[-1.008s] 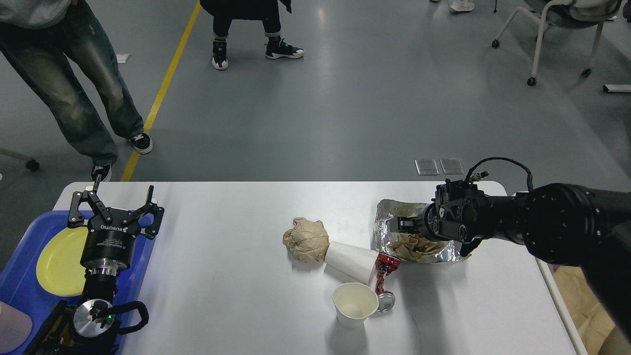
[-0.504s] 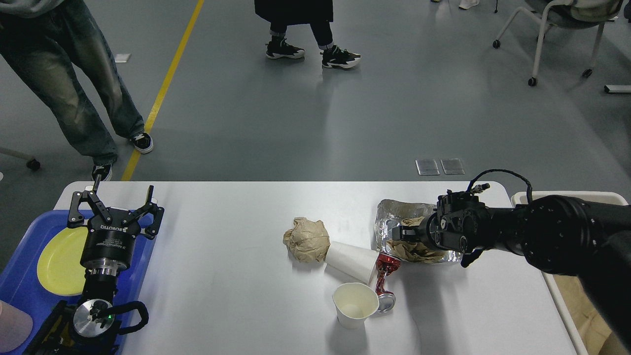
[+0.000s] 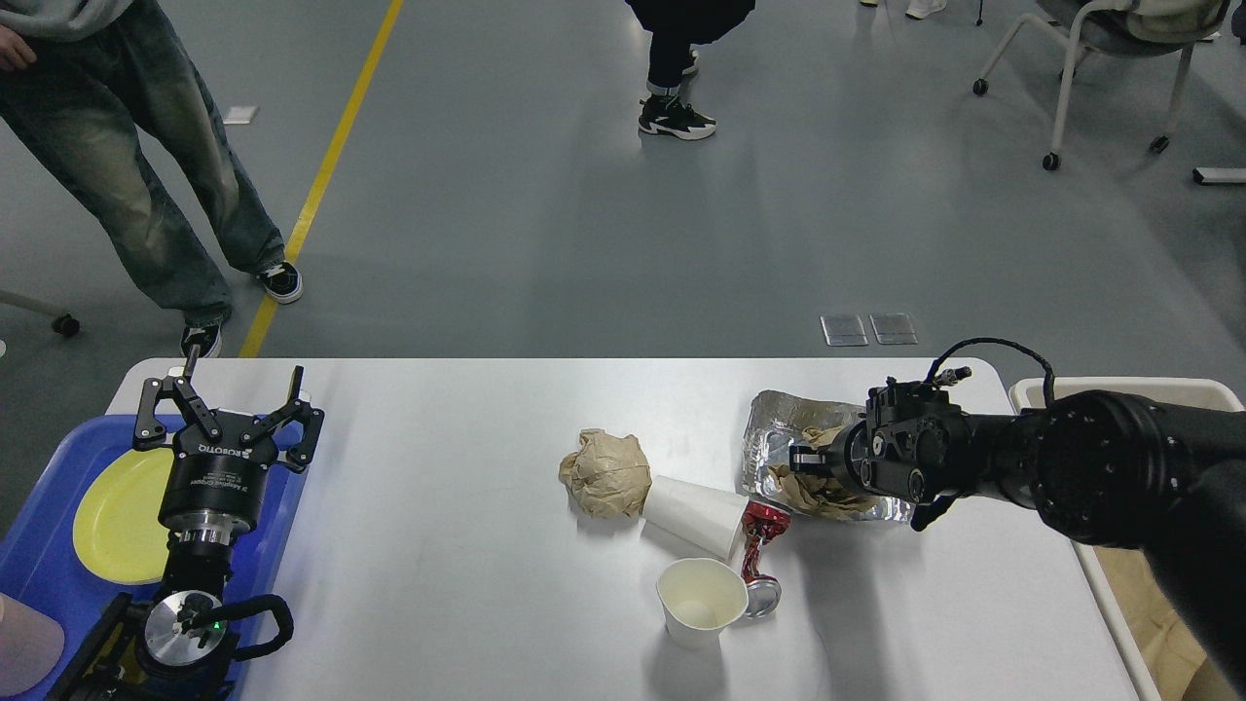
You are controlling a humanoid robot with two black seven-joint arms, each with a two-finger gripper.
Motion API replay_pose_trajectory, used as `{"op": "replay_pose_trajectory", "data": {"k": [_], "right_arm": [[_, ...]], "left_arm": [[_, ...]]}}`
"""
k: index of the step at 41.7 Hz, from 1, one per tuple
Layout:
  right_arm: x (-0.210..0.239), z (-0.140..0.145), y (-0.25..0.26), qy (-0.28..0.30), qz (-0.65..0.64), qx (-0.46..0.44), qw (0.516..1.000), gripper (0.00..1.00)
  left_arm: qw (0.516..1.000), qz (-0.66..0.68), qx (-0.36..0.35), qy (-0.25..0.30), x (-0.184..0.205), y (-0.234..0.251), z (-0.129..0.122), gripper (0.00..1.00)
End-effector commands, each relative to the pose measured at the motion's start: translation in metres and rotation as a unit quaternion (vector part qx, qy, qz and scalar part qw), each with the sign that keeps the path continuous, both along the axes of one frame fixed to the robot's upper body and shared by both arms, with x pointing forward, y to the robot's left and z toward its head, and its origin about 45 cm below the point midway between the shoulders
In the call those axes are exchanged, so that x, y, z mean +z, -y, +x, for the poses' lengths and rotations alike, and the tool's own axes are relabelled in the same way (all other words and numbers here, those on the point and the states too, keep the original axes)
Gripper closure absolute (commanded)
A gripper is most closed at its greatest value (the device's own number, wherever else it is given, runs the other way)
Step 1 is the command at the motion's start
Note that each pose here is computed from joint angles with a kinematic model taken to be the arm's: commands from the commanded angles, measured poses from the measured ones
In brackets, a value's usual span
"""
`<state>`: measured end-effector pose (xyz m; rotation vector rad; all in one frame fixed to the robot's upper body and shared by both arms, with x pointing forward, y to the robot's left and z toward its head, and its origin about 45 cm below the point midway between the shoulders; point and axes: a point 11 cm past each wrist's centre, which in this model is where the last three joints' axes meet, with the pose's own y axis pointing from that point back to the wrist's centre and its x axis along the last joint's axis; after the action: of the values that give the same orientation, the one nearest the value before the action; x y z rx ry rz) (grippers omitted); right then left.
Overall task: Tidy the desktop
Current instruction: 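Grasp the food scraps in the foil tray with the right gripper, then lift the scraps and drop them into the white bin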
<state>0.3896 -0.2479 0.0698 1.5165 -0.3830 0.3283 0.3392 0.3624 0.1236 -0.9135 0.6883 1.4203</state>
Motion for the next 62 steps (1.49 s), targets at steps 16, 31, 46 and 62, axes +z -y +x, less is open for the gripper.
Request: {"op": "replay_pose_trajectory", "data": {"k": [16,31,46,62], "right_arm": [[0.002,-0.002,-0.001,-0.013,0.008,-0.042,0.999,1.0],[0.056,0.011,0.01,-0.022,0.014,-0.048,0.999,1.0],[0.211,-0.004,-0.01,-0.13,0.027,0.002,0.991,1.0],[0.29,-0.06,-0.032,-0.164,0.022,0.052,0.985,1.0]], "left_arm": [[1.0,0.0,0.0,0.0,0.0,0.0,0.0,0.04],[1.0,0.0,0.0,0.0,0.0,0.0,0.0,0.04],[1.0,0.001,-0.001,0.0,0.0,0.0,0.0,0.04],[1.0,0.0,0.0,0.0,0.0,0.0,0.0,0.04]]}}
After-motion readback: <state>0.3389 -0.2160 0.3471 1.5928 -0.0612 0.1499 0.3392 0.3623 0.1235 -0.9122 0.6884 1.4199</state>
